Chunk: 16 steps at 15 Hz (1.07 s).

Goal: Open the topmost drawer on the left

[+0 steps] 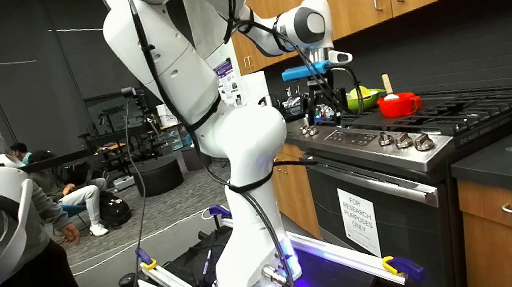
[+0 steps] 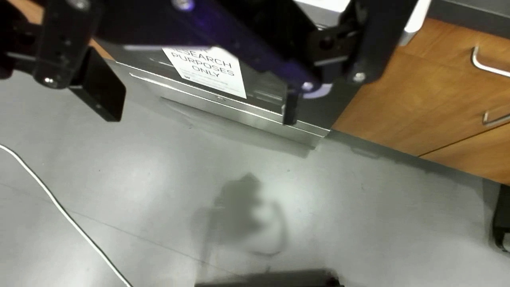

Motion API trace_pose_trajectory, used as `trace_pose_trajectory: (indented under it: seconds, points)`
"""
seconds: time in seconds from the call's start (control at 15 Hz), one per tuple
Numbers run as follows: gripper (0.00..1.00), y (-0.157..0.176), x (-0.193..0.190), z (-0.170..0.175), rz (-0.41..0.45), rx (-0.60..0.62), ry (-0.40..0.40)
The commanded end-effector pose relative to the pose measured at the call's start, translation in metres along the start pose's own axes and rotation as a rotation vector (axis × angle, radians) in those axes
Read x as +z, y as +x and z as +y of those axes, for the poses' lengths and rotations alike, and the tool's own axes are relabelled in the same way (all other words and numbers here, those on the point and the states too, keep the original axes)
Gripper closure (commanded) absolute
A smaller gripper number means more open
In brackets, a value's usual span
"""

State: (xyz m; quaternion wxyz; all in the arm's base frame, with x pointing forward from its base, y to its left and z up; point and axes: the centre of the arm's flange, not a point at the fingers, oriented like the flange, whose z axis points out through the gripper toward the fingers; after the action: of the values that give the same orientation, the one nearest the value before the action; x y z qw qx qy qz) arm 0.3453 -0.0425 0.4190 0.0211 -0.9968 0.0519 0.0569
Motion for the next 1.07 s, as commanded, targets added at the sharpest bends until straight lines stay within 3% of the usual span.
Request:
trace_pose_trajectory:
  seconds: [0.0, 0.67, 1.0]
  points:
    - [0.00, 0.002, 0.029, 0.032, -0.016, 0.047, 0.034]
    - [0.00, 0.033, 0.115, 0.095, -0.105, 0.255, 0.152]
    - [0.00, 0.044, 0.155, 0.118, -0.144, 0.327, 0.176]
